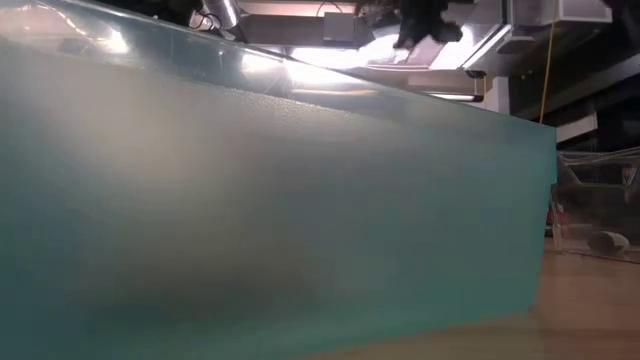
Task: Pick & Place Food Item
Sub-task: Put the red food coloring bottle into the transparent bin
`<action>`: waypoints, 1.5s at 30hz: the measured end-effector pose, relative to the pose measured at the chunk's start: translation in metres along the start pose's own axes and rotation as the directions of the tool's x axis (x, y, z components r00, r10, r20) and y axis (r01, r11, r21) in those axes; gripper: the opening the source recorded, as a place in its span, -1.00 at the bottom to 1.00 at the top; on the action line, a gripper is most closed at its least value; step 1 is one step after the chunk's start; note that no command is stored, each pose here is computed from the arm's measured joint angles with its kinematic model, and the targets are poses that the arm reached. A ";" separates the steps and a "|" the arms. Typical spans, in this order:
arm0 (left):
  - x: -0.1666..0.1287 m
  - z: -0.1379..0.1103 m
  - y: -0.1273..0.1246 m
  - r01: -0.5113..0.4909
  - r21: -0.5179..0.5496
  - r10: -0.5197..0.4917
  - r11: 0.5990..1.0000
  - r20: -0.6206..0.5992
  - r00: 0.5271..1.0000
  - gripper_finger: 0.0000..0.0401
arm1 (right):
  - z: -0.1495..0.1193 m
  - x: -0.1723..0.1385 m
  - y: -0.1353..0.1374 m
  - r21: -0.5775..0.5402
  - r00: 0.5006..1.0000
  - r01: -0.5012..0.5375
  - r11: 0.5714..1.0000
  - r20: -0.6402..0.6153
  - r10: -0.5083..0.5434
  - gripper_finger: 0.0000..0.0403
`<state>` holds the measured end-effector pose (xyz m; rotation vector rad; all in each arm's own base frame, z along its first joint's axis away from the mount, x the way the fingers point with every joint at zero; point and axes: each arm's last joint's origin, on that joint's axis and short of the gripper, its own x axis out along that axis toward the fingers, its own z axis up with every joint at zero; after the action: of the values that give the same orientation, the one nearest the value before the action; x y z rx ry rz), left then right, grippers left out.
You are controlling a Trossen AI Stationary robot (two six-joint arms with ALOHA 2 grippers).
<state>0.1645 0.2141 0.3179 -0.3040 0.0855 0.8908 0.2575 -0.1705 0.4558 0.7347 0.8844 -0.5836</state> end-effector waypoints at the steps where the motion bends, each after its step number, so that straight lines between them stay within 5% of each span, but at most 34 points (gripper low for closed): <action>1: 0.000 0.000 0.000 0.000 0.000 0.000 1.000 0.000 1.000 -0.30 | -0.005 -0.006 0.006 0.009 1.000 -0.016 1.000 0.008 0.016 -0.71; 9: 0.000 0.000 -0.001 0.022 -0.002 -0.022 1.000 -0.005 1.000 -0.30 | -0.064 0.002 0.039 0.061 0.988 -0.019 0.998 -0.152 0.028 -0.71; 18: 0.000 -0.001 -0.001 0.043 -0.001 -0.043 0.999 -0.019 0.999 -0.30 | -0.173 0.024 0.024 0.178 0.896 0.143 0.974 -0.442 -0.051 -0.71; 26: 0.000 -0.002 -0.002 0.063 -0.001 -0.063 0.998 -0.026 0.998 -0.30 | -0.242 0.042 0.024 0.324 0.872 0.149 0.934 -0.488 0.030 -0.71; 37: 0.012 -0.012 -0.003 0.161 -0.043 -0.164 0.986 -0.102 0.981 -0.30 | -0.303 0.095 0.023 0.322 0.801 0.177 0.930 -0.596 0.055 -0.66; 45: 0.019 -0.019 -0.002 0.196 -0.053 -0.201 0.979 -0.132 0.971 -0.30 | -0.323 0.118 0.014 0.325 0.800 0.197 0.925 -0.598 0.040 -0.56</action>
<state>0.1793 0.2215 0.2969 -0.4037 0.1621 0.6727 0.1754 0.0693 0.2229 1.2785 1.4192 -0.6130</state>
